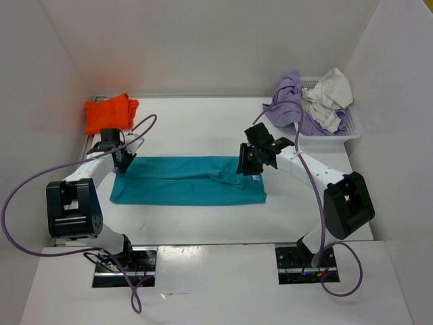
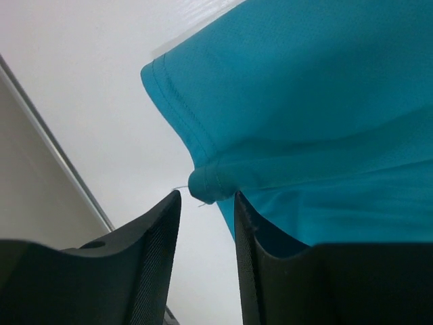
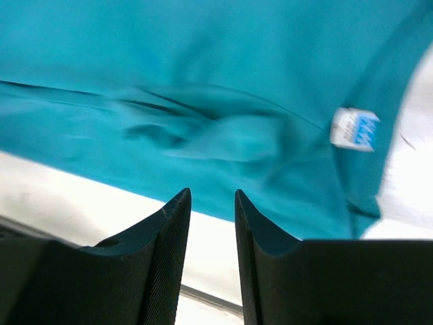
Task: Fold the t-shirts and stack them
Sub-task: Fold the other side of the tshirt into a rectangle
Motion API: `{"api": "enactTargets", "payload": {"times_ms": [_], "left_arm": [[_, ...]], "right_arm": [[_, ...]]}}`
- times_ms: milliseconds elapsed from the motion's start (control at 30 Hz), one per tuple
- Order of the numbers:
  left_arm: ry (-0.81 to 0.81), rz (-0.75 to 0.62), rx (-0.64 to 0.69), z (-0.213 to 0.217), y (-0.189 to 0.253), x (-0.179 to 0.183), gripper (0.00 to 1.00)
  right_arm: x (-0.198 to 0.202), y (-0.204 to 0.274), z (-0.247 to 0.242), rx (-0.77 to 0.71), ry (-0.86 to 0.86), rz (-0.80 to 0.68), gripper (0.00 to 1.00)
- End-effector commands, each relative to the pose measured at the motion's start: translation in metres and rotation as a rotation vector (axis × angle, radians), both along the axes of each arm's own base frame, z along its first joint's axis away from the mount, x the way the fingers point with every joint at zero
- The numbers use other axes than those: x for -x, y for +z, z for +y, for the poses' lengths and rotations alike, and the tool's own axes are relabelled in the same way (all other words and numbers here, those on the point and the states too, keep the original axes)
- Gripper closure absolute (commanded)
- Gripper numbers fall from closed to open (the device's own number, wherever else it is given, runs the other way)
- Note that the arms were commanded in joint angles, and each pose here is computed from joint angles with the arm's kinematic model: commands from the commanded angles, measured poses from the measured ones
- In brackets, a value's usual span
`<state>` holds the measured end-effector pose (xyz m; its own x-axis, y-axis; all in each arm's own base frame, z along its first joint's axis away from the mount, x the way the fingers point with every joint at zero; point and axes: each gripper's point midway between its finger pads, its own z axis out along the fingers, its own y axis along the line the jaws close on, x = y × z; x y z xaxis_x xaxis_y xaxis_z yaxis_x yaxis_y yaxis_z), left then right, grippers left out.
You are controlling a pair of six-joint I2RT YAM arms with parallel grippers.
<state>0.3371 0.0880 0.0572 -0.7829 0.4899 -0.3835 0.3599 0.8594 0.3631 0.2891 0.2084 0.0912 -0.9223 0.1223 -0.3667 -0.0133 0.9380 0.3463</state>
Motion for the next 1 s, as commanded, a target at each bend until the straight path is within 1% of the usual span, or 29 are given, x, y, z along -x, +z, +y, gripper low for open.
{"api": "enactTargets", "payload": {"times_ms": [0, 33, 67, 100, 133, 167, 200, 233, 267, 300, 333, 400, 433, 467, 500, 600, 633, 700, 733, 867, 967], "left_arm": [[-0.011, -0.006, -0.003, -0.002, 0.014, 0.01, 0.55], [-0.011, -0.006, -0.003, -0.002, 0.014, 0.01, 0.53], [-0.012, -0.003, -0.018, 0.0, 0.016, 0.013, 0.51], [-0.012, -0.003, -0.018, 0.0, 0.016, 0.013, 0.5], [-0.005, -0.002, -0.03, 0.002, 0.017, 0.013, 0.48], [0.005, -0.008, -0.046, 0.005, 0.02, 0.014, 0.47], [0.005, 0.001, -0.045, 0.005, 0.019, 0.016, 0.47], [0.013, -0.006, -0.058, 0.007, 0.023, 0.016, 0.45], [0.013, -0.006, -0.058, 0.007, 0.023, 0.016, 0.41], [0.013, -0.008, -0.058, 0.007, 0.025, 0.018, 0.41], [0.013, -0.026, -0.061, 0.008, 0.031, 0.015, 0.39], [0.013, -0.026, -0.061, 0.008, 0.031, 0.015, 0.39], [0.013, -0.026, -0.061, 0.008, 0.031, 0.015, 0.38], [0.013, -0.026, -0.061, 0.008, 0.031, 0.015, 0.38], [0.026, -0.026, -0.064, 0.009, 0.031, 0.016, 0.38], [0.039, -0.027, -0.068, 0.01, 0.032, 0.016, 0.37], [0.04, -0.027, -0.068, 0.01, 0.032, 0.016, 0.37], [0.044, -0.026, -0.076, 0.012, 0.032, 0.017, 0.37], [0.045, -0.035, -0.077, 0.012, 0.035, 0.014, 0.37], [0.053, -0.028, -0.07, 0.012, 0.032, 0.015, 0.36], [0.062, -0.03, -0.065, 0.011, 0.032, 0.015, 0.36]], "right_arm": [[-0.022, 0.064, 0.03, -0.106, 0.048, -0.172, 0.63], [-0.026, 0.067, 0.035, -0.098, 0.063, -0.187, 0.63], [-0.038, 0.064, 0.042, -0.089, 0.072, -0.183, 0.63], [-0.046, 0.059, 0.047, -0.083, 0.072, -0.174, 0.67], [-0.058, 0.063, 0.054, -0.082, 0.086, -0.192, 0.68], [-0.062, 0.038, 0.062, -0.052, 0.117, -0.144, 0.69], [-0.067, 0.029, 0.066, -0.043, 0.118, -0.128, 0.73], [-0.077, 0.029, 0.072, -0.044, 0.129, -0.146, 0.74], [-0.078, 0.02, 0.077, -0.031, 0.15, -0.134, 0.76], [-0.078, 0.001, 0.082, -0.012, 0.16, -0.098, 0.77], [-0.082, 0.0, 0.086, -0.015, 0.174, -0.101, 0.83], [-0.07, -0.012, 0.095, -0.007, 0.206, -0.064, 0.91], [-0.062, -0.016, 0.097, -0.004, 0.221, -0.043, 0.98], [-0.055, -0.017, 0.097, -0.001, 0.23, -0.038, 1.0], [-0.046, -0.012, 0.102, -0.006, 0.25, -0.045, 1.0], [-0.015, -0.019, 0.096, -0.002, 0.242, 0.003, 1.0], [-0.007, -0.006, 0.098, -0.02, 0.248, -0.016, 1.0], [0.006, -0.008, 0.094, -0.024, 0.233, 0.007, 1.0], [0.008, -0.002, 0.095, -0.042, 0.238, -0.004, 1.0], [0.027, -0.015, 0.094, -0.04, 0.24, 0.044, 1.0], [0.045, -0.035, 0.086, -0.03, 0.225, 0.097, 1.0]]}}
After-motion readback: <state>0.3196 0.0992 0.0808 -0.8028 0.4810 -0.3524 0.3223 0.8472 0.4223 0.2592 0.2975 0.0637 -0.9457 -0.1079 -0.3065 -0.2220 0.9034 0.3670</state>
